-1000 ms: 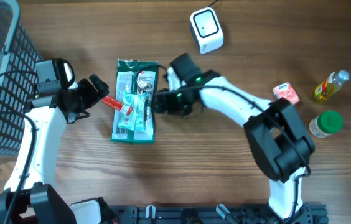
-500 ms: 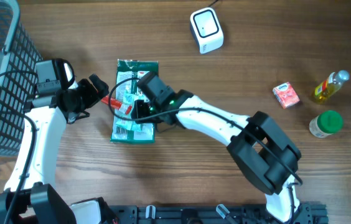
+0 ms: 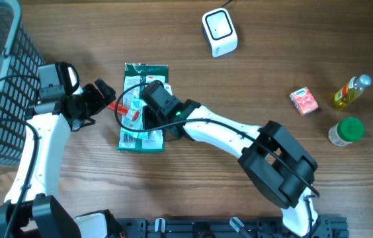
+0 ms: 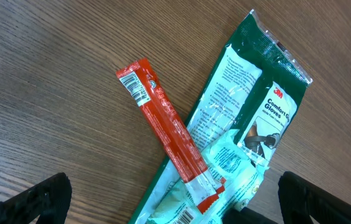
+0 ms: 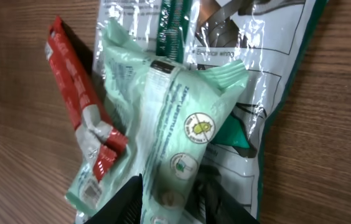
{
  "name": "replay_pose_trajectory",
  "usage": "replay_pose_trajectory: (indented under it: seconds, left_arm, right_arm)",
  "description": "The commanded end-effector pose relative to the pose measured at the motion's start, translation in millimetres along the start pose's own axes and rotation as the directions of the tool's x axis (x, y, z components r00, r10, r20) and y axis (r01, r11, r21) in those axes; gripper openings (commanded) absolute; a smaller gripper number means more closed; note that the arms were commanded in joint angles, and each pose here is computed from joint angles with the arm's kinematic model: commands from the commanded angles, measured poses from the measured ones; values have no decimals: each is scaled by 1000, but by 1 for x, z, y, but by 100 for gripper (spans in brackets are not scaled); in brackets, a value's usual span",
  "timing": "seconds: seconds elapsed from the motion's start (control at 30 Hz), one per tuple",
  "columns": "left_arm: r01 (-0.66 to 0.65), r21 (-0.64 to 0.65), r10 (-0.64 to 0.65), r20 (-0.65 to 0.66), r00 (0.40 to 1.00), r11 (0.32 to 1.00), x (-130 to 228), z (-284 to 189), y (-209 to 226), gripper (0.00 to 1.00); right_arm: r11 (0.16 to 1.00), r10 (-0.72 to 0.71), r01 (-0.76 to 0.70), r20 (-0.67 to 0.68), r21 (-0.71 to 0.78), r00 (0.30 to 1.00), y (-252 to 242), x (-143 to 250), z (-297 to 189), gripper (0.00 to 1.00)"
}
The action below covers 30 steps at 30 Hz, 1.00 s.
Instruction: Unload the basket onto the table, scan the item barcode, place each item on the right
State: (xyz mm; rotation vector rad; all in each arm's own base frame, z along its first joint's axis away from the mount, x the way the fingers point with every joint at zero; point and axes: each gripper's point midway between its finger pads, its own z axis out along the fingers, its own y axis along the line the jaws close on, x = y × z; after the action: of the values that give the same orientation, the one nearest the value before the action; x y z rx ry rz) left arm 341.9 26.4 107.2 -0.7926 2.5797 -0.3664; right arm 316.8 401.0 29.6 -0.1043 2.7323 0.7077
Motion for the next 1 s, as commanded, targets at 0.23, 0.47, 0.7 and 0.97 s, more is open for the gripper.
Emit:
replay_pose_trajectory:
  seconds: [0.23,0.47,0.7,0.97]
  left_arm:
    - [2,12,-2,15,1000,1000,-4,-4,-4,100]
    - [2,12,-2,15,1000,1000,-4,-4,-4,100]
    - [2,12,-2,15,1000,1000,-4,-4,-4,100]
    - [2,12,-2,15,1000,1000,-4,-4,-4,100]
  right_arm:
    - [997,66,-62,-88,50,994,-25,20,24,4]
    - [999,41,-42,-34,-27,999,-29,-37,-60,4]
    - [964,200,-179,-90,198,976,-109,-35,-93,4]
    - [894,280,-230,-79,383,957,-151,-22,-107,4]
